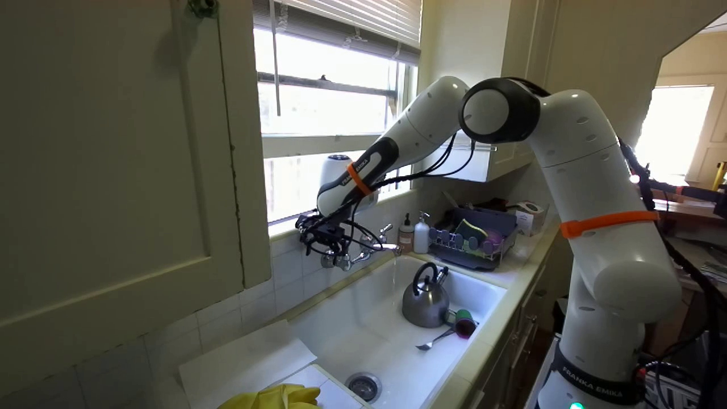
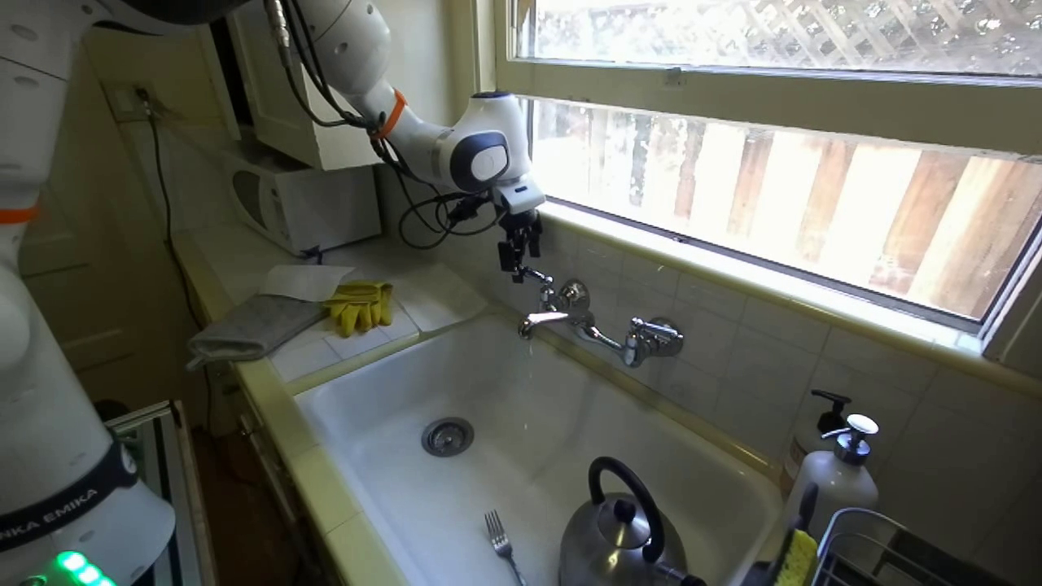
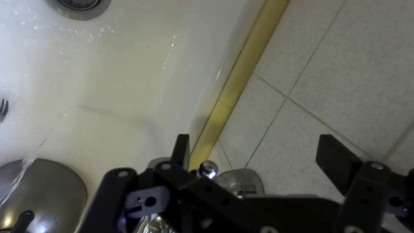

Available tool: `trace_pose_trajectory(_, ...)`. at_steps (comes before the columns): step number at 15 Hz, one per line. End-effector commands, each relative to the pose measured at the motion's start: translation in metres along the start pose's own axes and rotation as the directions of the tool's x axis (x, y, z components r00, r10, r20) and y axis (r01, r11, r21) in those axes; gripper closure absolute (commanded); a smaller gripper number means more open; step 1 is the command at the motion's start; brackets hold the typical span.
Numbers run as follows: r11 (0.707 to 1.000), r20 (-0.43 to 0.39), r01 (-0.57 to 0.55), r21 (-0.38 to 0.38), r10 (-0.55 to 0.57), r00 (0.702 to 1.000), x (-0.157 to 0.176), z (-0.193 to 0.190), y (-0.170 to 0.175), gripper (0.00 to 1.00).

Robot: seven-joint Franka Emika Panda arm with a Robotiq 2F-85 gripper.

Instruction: Open then close the tap

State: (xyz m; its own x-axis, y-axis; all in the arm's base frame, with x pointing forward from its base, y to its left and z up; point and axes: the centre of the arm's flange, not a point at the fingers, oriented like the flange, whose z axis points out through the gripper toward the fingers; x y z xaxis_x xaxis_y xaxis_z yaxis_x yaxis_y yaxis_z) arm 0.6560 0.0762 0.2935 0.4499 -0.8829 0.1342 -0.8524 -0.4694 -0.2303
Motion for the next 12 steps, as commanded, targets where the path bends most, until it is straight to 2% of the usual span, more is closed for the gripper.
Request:
trace_pose_trajectory(1,0.998,-0.053,-0.030,0.056,0.033,0.998,0.004,0.003,-0.012,0.00)
trace_pose_trajectory(6,0.999,-0.066,-0.009,0.048,0.012,0.998,0.008,0.001,-0.009,0.00)
trace_pose_trajectory(12,0.997,-0.090,0.007,0.081,0.001,0.996,0.018,0.003,-0.004,0.00)
